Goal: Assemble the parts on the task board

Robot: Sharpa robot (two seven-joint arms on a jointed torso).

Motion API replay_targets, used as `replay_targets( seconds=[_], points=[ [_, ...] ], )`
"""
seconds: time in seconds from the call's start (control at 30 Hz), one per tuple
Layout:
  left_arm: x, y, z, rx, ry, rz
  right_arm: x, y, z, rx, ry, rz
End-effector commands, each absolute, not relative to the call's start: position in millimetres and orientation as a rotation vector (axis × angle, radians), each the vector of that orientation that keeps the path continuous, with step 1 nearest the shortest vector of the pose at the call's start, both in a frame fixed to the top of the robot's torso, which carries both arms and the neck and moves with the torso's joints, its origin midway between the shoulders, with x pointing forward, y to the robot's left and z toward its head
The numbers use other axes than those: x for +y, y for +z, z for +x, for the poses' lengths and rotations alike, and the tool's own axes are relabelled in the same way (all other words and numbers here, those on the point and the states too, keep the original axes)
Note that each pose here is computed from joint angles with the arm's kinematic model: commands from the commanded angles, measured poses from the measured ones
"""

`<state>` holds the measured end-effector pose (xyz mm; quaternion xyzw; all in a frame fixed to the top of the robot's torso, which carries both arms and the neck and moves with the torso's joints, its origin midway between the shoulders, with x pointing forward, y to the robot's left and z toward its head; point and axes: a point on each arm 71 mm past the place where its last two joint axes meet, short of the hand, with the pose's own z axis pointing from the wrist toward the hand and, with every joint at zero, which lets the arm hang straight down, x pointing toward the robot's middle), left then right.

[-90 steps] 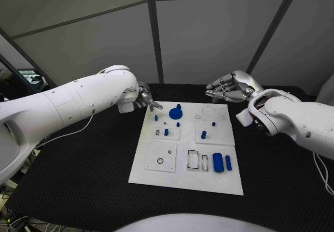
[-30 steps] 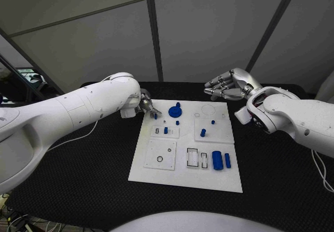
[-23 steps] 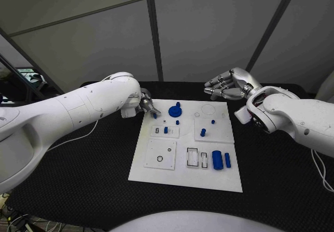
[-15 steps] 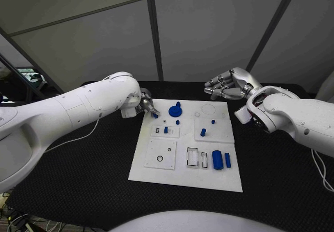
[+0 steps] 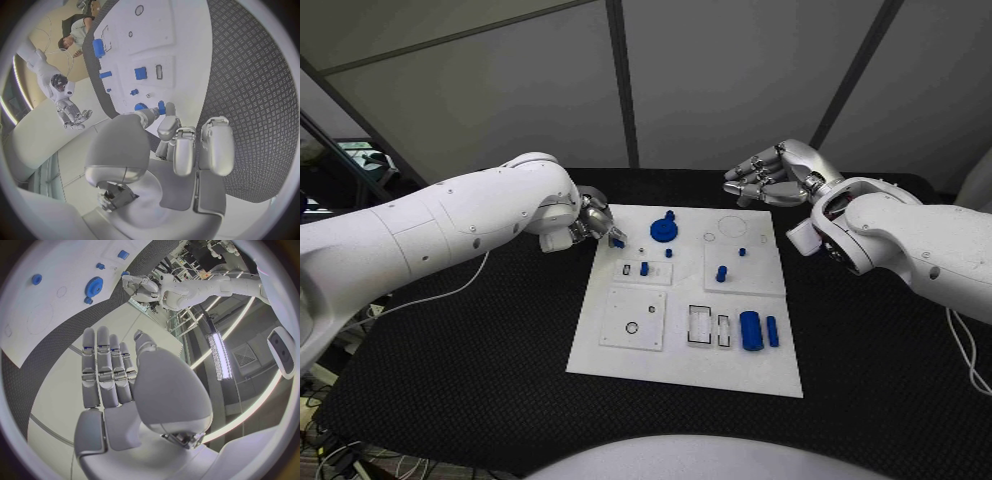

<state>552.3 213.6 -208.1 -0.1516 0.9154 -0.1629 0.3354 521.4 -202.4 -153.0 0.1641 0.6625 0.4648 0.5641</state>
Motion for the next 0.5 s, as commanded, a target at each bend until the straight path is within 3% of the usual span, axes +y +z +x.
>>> replay_targets(
  seconds=[0.03, 0.23, 0.5],
  points=[
    [210.7, -203.7, 546.7, 2.360, -0.458, -0.418, -202, -152, 522, 1.564, 1.094, 0.375],
    [205.8, -198.6, 531.2, 2.329, -0.448, -0.325, -202, -152, 522, 1.564, 1.093, 0.375],
    [198.9, -204.6, 517.5, 2.306, -0.421, -0.244, -202, -153, 522, 1.567, 1.093, 0.374]
  ],
)
